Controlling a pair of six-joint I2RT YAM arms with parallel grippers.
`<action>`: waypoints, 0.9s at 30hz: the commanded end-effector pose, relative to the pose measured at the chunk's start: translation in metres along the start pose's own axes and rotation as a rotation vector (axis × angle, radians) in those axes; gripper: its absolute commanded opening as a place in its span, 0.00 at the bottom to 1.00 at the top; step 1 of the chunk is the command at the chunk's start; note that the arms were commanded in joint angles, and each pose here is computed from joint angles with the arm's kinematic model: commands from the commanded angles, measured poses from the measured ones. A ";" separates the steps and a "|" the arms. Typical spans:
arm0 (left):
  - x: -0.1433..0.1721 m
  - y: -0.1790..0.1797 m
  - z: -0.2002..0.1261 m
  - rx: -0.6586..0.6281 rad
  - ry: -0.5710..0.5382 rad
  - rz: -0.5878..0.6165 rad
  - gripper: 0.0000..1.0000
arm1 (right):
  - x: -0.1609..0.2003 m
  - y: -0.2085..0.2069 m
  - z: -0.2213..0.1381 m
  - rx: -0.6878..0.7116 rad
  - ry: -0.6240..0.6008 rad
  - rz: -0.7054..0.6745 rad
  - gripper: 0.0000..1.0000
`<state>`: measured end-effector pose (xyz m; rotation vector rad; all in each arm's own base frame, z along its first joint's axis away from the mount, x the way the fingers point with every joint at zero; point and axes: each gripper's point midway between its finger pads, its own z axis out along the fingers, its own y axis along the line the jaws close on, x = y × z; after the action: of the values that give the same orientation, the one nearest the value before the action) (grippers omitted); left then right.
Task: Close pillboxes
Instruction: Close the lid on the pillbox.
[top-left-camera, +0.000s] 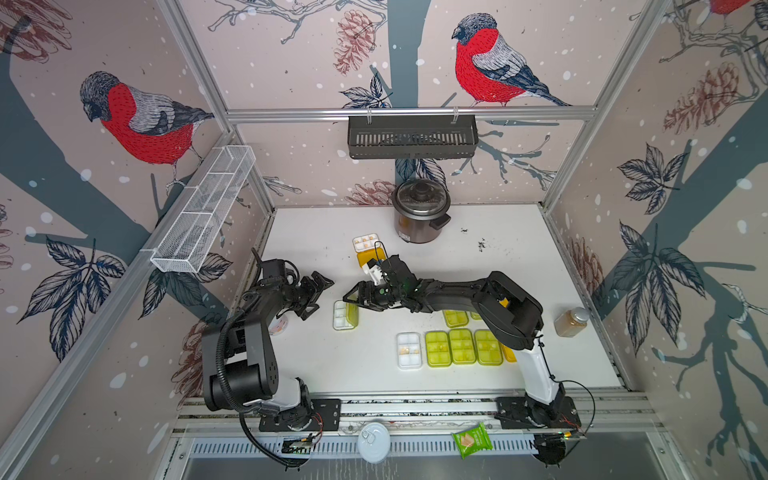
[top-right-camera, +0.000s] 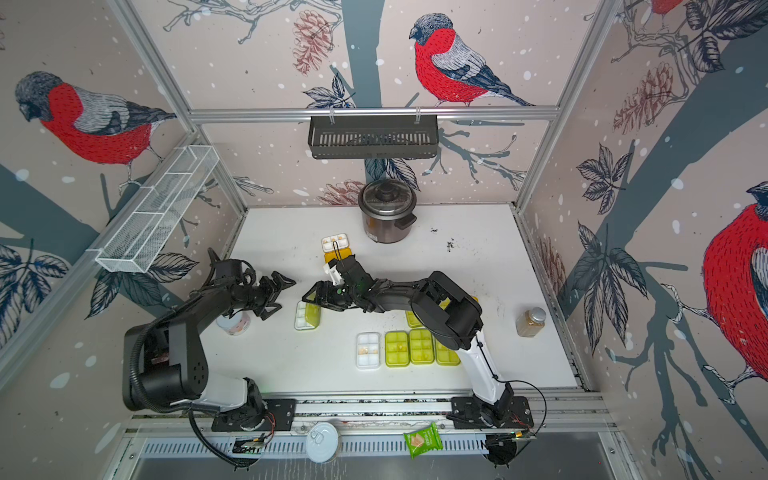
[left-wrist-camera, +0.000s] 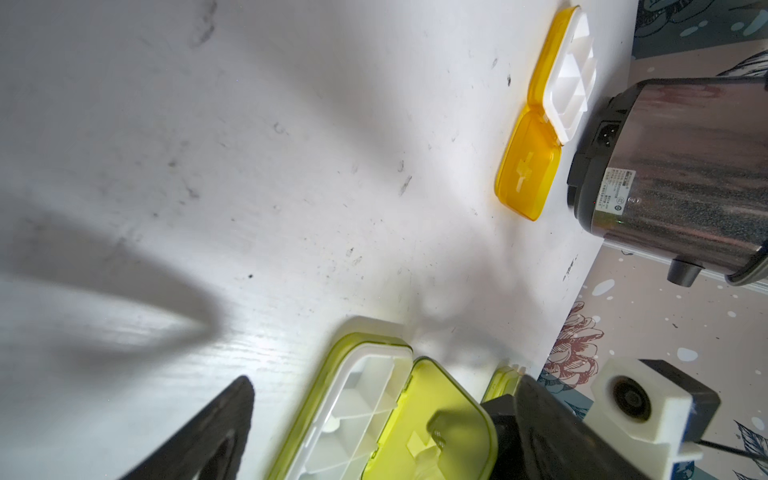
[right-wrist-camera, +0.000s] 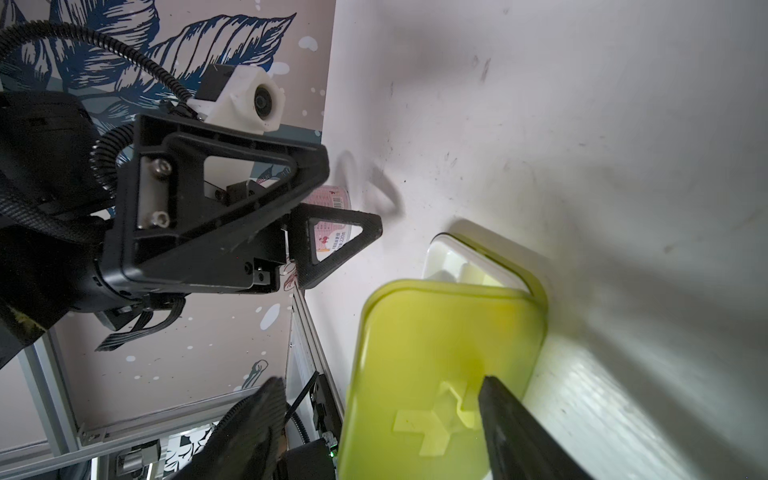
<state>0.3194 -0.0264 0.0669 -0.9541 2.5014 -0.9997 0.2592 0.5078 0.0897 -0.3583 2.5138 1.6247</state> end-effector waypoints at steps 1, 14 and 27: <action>-0.001 -0.003 0.000 0.021 0.003 0.001 0.97 | 0.001 0.000 0.003 0.011 0.016 -0.013 0.75; 0.000 -0.013 -0.006 0.066 -0.004 0.024 0.97 | -0.004 -0.028 0.005 0.230 -0.015 -0.072 0.75; -0.005 -0.010 -0.013 0.014 -0.052 0.035 0.97 | -0.017 -0.049 0.008 0.701 -0.105 -0.320 0.75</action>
<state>0.3198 -0.0256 0.0819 -0.9189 2.4614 -0.9964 0.2816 0.5142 0.0567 -0.4849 2.5795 0.8119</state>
